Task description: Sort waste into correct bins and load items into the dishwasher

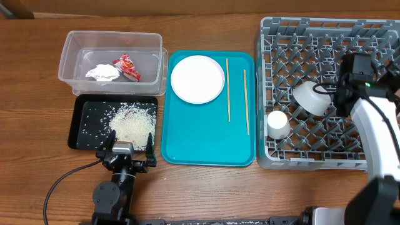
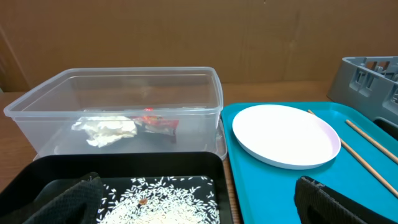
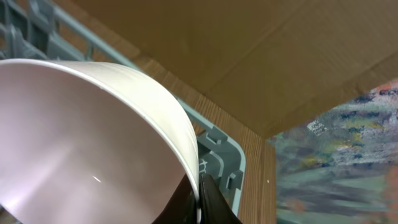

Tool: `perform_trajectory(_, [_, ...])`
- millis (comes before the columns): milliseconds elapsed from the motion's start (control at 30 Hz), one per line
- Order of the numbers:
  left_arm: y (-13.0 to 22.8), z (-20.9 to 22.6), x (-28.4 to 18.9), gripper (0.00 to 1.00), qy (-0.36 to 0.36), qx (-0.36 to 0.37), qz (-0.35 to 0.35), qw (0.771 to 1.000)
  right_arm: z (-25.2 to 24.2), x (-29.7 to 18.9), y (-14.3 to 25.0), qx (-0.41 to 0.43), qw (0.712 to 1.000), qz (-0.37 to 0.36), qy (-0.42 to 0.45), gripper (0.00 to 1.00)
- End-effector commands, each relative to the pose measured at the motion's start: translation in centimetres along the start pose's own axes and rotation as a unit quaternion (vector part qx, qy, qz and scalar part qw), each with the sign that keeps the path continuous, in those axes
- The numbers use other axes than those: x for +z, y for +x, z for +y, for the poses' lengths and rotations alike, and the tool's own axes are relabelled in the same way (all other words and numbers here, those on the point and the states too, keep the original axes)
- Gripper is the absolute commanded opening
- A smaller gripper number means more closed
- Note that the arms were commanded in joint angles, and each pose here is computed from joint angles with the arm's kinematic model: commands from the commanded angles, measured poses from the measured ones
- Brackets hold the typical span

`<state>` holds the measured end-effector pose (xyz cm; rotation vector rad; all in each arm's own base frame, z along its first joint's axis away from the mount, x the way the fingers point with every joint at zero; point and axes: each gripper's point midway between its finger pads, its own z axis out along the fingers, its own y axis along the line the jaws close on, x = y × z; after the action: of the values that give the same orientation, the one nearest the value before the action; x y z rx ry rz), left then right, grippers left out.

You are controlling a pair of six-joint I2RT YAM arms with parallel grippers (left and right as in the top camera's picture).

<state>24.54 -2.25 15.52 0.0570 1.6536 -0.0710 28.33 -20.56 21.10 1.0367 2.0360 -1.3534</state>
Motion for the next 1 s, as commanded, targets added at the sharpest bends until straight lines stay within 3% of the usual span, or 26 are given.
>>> perform_trajectory(0, [-0.1, 0.0, 0.0, 1.0, 0.0, 0.004, -0.004, 1.0, 0.9, 0.9, 0.0, -0.026, 0.999, -0.002, 0.019, 0.04])
perform_trajectory(233, [-0.1, 0.0, 0.0, 1.0, 0.0, 0.004, -0.004, 1.0, 4.4, 1.0, 1.6, -0.077, 0.997, 0.007, 0.0, 0.04])
perform_trajectory(533, [-0.1, 0.0, 0.0, 1.0, 0.0, 0.004, -0.004, 1.0, 7.8, -2.5, 2.2, -0.116, 0.992, -0.024, -0.045, 0.04])
perform_trajectory(600, [-0.1, 0.0, 0.0, 1.0, 0.0, 0.004, -0.004, 1.0, 7.8, -2.8, 2.4, -0.124, 0.991, -0.024, -0.046, 0.14])
perform_trajectory(700, [-0.1, 0.0, 0.0, 1.0, 0.0, 0.004, -0.004, 1.0, 7.8, -3.1, 2.5, -0.127, 0.99, -0.023, -0.053, 0.5])
perform_trajectory(733, [-0.1, 0.0, 0.0, 1.0, 0.0, 0.004, -0.004, 1.0, 8.0, -3.4, 2.4, -0.123, 0.99, -0.02, -0.064, 0.56])
perform_trajectory(967, [-0.1, 0.0, 0.0, 1.0, 0.0, 0.004, -0.004, 1.0, 9.0, -10.6, 0.5, -0.099, 0.969, 0.002, -0.225, 0.61])
